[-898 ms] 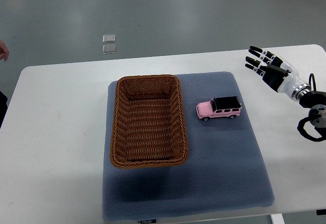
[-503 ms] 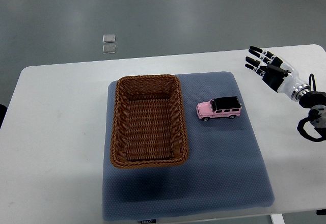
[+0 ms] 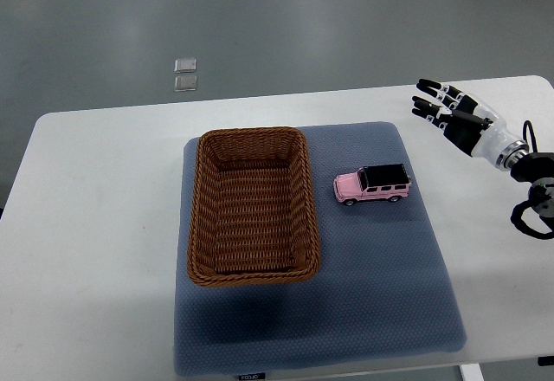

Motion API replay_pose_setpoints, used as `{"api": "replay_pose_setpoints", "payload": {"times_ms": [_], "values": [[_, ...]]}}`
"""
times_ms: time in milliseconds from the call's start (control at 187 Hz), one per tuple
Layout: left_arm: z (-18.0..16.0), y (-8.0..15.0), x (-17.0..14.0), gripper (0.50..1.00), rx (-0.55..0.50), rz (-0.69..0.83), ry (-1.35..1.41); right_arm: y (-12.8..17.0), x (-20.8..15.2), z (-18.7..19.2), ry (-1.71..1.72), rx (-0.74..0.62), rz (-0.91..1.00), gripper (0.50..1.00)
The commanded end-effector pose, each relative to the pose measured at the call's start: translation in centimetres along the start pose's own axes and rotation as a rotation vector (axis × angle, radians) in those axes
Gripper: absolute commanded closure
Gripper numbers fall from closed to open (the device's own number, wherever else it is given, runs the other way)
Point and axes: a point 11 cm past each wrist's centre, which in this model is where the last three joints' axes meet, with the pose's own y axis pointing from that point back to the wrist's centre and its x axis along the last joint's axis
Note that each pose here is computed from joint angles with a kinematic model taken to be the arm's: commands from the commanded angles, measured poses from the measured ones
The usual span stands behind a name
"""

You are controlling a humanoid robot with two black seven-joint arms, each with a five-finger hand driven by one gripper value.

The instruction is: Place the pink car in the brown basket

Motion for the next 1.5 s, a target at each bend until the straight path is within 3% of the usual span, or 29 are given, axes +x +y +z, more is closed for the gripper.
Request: {"api": "replay_pose_setpoints", "payload": {"times_ms": [0, 433, 952, 1241, 1492], "values": [[0.0, 0.0, 0.0, 0.5, 0.0, 0.0, 0.0, -0.1, -0.2, -0.2, 0.034, -0.005, -0.012, 0.581], [0.0, 0.0, 0.0, 0.5, 0.0, 0.0, 0.0, -1.4, -2.8, -1.6, 0.227, -0.044, -0.153, 0.583], [0.0, 0.0, 0.1, 0.5, 0.0, 0.002, 0.0, -2.4, -7.2, -4.1, 0.716, -0.114, -0.39, 0.583], [0.0, 0.0, 0.1, 0.5, 0.0, 0.002, 0.0, -2.0, -7.5, -2.4, 1.127, -0.208, -0.499, 0.583], [0.0, 0.0, 0.1, 0.5, 0.0, 0.002, 0.0, -2.3, -10.5, -0.6, 1.278, -0.212, -0.602, 0.585]]}}
